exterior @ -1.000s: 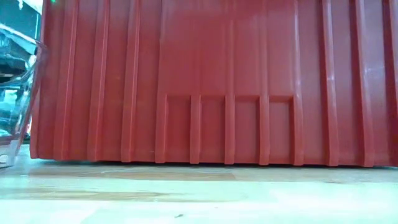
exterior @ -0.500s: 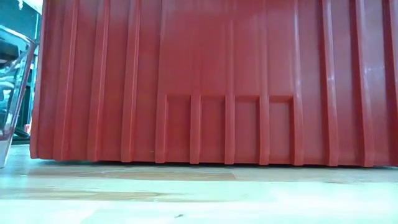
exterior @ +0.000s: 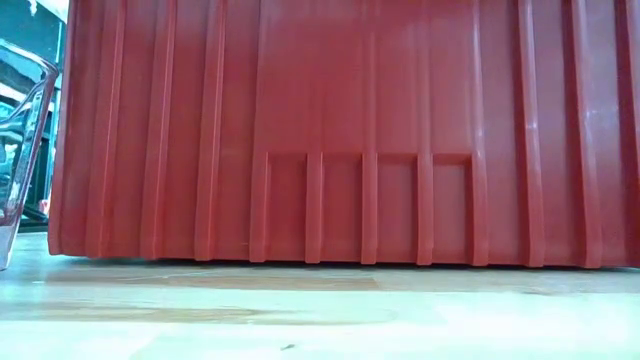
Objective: Sort blocks
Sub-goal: Put the black pen into the bin
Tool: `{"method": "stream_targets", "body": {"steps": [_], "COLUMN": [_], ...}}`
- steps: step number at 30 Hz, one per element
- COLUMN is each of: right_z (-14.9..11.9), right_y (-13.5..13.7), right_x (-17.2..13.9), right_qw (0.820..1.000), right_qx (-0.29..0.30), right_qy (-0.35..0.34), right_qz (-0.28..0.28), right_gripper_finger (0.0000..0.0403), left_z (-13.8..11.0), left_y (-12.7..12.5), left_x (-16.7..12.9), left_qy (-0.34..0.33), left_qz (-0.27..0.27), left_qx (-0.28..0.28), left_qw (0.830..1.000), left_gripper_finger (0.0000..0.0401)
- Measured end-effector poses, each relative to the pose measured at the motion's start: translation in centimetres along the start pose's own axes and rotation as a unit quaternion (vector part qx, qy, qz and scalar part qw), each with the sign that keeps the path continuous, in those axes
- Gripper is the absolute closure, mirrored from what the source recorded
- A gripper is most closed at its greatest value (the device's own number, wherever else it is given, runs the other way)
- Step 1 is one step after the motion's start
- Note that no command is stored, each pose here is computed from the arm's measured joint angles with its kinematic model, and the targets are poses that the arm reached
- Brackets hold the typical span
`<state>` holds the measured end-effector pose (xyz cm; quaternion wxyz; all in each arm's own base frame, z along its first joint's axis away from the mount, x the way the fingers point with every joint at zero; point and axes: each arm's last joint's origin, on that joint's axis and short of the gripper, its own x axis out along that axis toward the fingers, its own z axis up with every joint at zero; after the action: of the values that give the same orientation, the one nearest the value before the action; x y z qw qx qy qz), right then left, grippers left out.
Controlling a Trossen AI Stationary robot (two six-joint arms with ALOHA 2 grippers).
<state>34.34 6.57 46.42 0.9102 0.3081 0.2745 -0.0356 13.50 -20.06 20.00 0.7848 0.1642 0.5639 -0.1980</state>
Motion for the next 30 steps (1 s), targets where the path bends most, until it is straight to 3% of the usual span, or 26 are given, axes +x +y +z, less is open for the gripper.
{"method": "stream_targets", "body": {"steps": [4, 14, 20, 23, 30], "right_z": [0.0, 0.2, 0.3, 0.4, 0.5], "right_y": [0.0, 0.2, 0.3, 0.2, 0.1], "right_x": [0.0, 0.0, 0.0, 0.0, 0.0], "right_qw": [1.0, 1.0, 1.0, 1.0, 1.0], "right_qx": [0.0, 0.006, 0.006, 0.006, 0.007], "right_qy": [0.0, -0.009, -0.019, -0.022, -0.025], "right_qz": [0.0, 0.007, 0.012, 0.009, 0.005], "right_gripper_finger": [0.0274, 0.0274, 0.0274, 0.0274, 0.0274], "left_z": [-0.7, -0.5, 0.8, 1.8, 1.9], "left_y": [0.2, -0.2, -0.4, -0.4, -0.4], "left_x": [1.9, 5.4, 4.1, 2.9, 3.3], "left_qy": [0.025, 0.075, 0.08, 0.037, 0.039], "left_qz": [0.051, 0.09, 0.121, 0.143, 0.164], "left_qx": [0.0, -0.019, -0.021, -0.024, -0.018], "left_qw": [0.998, 0.993, 0.989, 0.989, 0.986], "left_gripper_finger": [0.0293, 0.0293, 0.0293, 0.0293, 0.0294]}}
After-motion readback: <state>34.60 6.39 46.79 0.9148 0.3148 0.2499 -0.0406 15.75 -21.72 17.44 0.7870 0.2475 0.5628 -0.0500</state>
